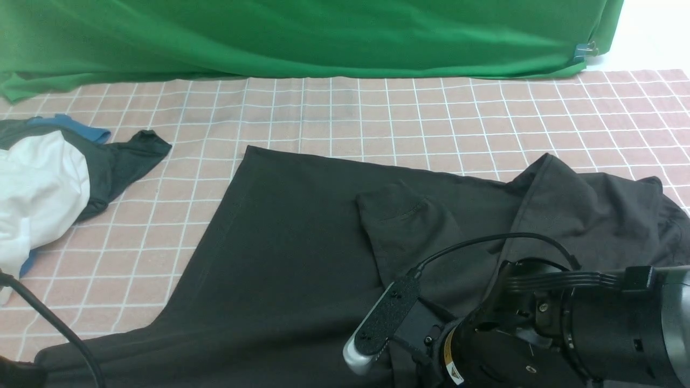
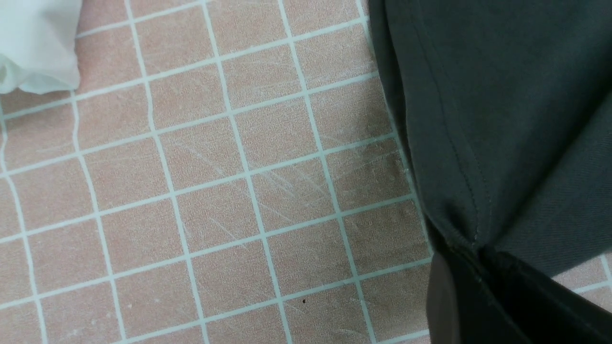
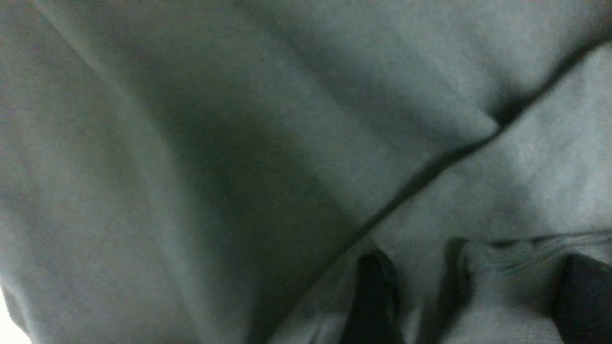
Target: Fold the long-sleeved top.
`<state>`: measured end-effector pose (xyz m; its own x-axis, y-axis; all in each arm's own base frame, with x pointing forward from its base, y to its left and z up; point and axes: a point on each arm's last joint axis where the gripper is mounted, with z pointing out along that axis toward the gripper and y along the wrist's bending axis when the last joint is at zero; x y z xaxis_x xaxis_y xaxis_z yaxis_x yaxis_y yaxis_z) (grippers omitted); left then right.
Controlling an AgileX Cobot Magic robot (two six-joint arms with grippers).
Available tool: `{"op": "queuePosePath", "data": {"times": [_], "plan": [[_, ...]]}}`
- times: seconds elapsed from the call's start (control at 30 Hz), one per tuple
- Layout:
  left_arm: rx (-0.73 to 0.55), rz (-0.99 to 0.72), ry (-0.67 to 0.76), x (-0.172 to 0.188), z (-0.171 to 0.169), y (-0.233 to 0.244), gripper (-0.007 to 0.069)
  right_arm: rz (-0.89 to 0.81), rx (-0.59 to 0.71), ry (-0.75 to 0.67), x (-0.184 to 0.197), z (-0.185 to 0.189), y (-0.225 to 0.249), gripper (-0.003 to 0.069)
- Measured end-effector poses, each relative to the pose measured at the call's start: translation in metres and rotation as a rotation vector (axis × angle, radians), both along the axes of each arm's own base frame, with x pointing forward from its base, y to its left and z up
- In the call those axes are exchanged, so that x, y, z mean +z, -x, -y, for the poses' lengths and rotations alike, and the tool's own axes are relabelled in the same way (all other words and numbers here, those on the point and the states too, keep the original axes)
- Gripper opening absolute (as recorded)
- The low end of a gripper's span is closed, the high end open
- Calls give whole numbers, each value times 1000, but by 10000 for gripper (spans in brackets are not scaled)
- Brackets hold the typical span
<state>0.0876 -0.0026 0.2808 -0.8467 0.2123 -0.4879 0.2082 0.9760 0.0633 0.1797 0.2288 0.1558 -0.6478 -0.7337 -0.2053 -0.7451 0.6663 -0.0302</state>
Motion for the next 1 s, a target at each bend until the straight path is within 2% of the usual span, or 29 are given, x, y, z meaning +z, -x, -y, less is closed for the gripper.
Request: {"op": "queuePosePath", "data": {"times": [0.3, 0.5, 0.67, 1.0], "plan": [[0, -2, 2, 0, 0, 0, 35, 4, -100, -28, 19, 10, 0, 485], [-1, -4, 4, 0, 0, 0, 35, -22, -169, -26, 5, 13, -12, 485], [-1, -6, 5, 0, 0, 0, 35, -46, -188, -33, 2, 12, -11, 485], [0, 4, 7, 0, 1, 0, 35, -22, -216, -127, 26, 13, -7, 485]]}}
